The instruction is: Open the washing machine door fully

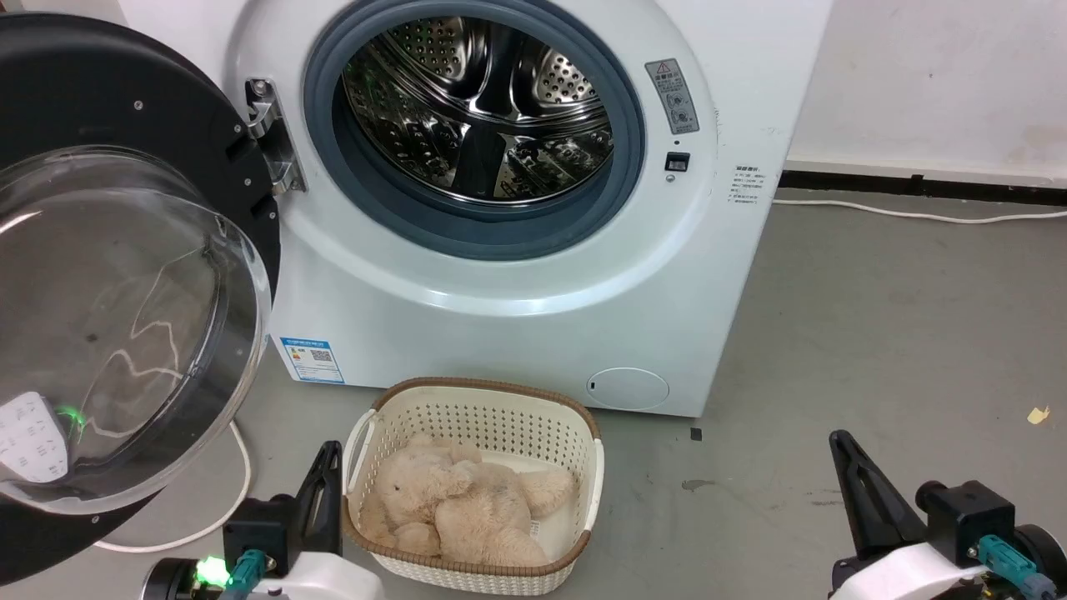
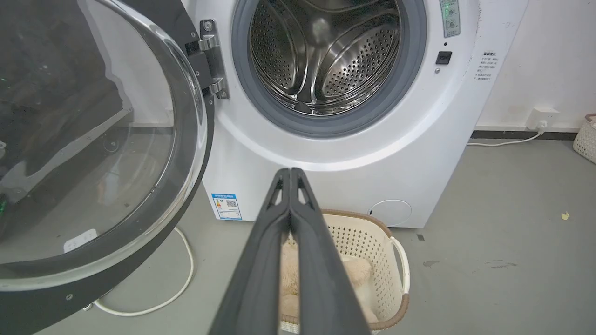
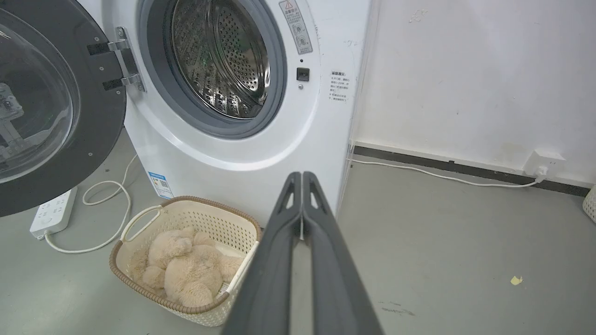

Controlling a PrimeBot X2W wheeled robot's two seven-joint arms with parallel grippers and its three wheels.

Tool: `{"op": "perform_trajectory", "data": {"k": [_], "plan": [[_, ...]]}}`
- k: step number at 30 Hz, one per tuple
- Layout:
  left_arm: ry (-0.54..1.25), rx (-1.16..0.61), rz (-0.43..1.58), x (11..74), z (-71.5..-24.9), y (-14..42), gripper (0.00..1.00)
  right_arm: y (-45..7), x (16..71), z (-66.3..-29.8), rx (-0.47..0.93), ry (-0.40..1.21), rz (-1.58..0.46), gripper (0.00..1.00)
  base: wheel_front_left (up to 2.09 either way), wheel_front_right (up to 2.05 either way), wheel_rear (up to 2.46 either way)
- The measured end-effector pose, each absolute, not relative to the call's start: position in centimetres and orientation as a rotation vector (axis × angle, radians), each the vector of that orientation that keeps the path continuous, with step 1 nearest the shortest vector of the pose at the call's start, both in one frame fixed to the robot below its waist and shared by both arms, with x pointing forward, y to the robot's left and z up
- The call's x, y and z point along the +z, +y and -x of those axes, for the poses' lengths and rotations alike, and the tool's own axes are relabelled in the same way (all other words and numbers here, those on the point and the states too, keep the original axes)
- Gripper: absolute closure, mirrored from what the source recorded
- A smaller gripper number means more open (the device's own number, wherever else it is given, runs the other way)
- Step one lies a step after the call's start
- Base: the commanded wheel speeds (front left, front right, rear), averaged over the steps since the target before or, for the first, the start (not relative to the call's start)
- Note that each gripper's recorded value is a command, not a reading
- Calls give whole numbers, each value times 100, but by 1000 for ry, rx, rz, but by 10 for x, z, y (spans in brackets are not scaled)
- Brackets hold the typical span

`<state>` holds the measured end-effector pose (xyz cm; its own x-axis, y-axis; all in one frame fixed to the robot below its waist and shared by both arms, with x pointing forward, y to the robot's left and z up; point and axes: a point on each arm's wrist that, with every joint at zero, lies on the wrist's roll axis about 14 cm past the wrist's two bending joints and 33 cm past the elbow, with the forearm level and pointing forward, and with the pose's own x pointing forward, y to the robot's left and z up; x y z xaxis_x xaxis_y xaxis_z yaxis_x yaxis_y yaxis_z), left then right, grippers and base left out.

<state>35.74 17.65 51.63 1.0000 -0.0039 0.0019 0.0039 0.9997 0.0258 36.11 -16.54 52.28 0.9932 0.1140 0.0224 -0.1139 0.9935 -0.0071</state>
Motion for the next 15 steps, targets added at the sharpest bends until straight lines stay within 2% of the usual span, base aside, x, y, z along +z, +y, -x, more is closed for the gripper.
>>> {"op": "perform_trajectory", "data": {"k": [15], "plan": [[12,-3,-43,518,-363,178,100,-163,523,-365,122,-2,29,100,0,0,0]]}}
